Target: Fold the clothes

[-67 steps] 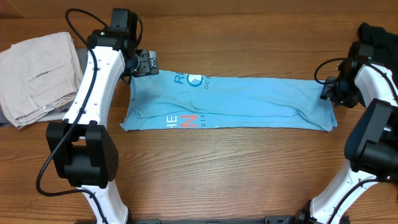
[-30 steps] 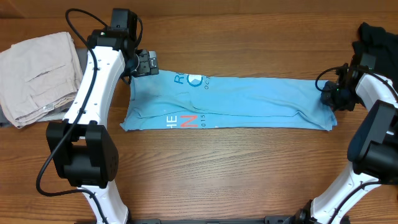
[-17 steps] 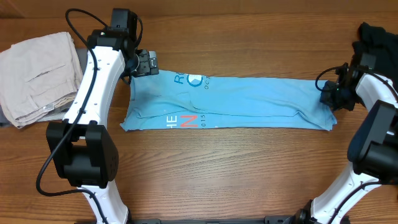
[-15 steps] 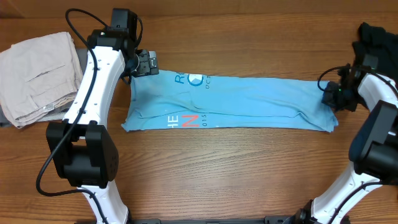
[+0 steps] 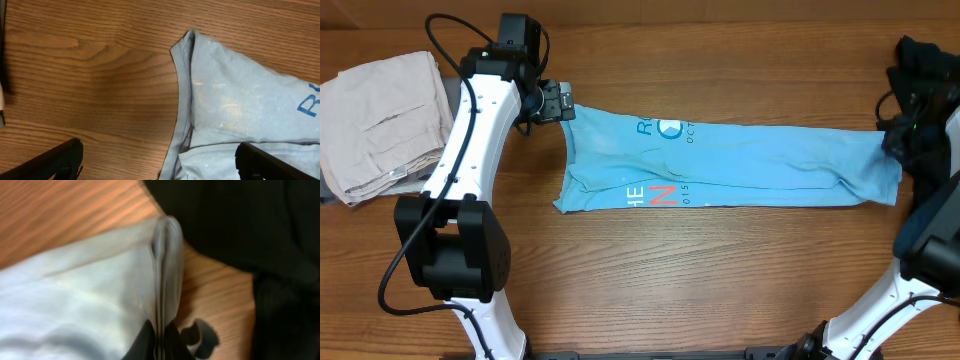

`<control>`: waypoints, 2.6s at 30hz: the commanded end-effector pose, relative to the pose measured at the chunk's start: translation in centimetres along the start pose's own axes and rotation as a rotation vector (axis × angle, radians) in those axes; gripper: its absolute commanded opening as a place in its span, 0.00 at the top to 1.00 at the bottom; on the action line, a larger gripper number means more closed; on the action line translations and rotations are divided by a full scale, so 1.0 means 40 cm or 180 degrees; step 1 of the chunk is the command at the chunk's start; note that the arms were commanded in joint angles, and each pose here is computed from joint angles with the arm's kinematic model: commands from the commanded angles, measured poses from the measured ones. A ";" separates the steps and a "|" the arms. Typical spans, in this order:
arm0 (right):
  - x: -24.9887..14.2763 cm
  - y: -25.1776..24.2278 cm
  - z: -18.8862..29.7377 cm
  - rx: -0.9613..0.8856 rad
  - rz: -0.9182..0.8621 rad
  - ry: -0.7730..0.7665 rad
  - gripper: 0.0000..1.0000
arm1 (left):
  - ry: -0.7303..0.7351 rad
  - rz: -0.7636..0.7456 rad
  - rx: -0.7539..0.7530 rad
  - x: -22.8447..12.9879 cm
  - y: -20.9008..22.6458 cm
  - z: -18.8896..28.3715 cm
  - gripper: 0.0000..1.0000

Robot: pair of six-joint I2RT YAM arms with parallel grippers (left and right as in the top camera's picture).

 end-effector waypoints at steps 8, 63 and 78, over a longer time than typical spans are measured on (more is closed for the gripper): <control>-0.016 0.287 0.185 0.0892 0.0562 0.0084 0.96 | -0.0065 0.0004 0.0016 0.009 0.007 0.014 0.00; -0.312 0.800 0.103 0.1725 0.2067 0.0553 0.46 | -0.0065 0.0004 0.0016 0.009 0.007 0.014 0.00; -0.349 0.752 -0.081 0.1142 0.1709 0.0551 0.96 | -0.0065 0.0004 0.0016 0.009 0.007 0.014 0.00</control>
Point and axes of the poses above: each gripper's point midway between its finger pads, its own z axis back along the fingers, its own y axis along the line the jaws close on, x = y × z, the point moved 6 cm from there along z, back along the fingers, and after that the axes turned 1 degree about z, right-handed, at the moved point
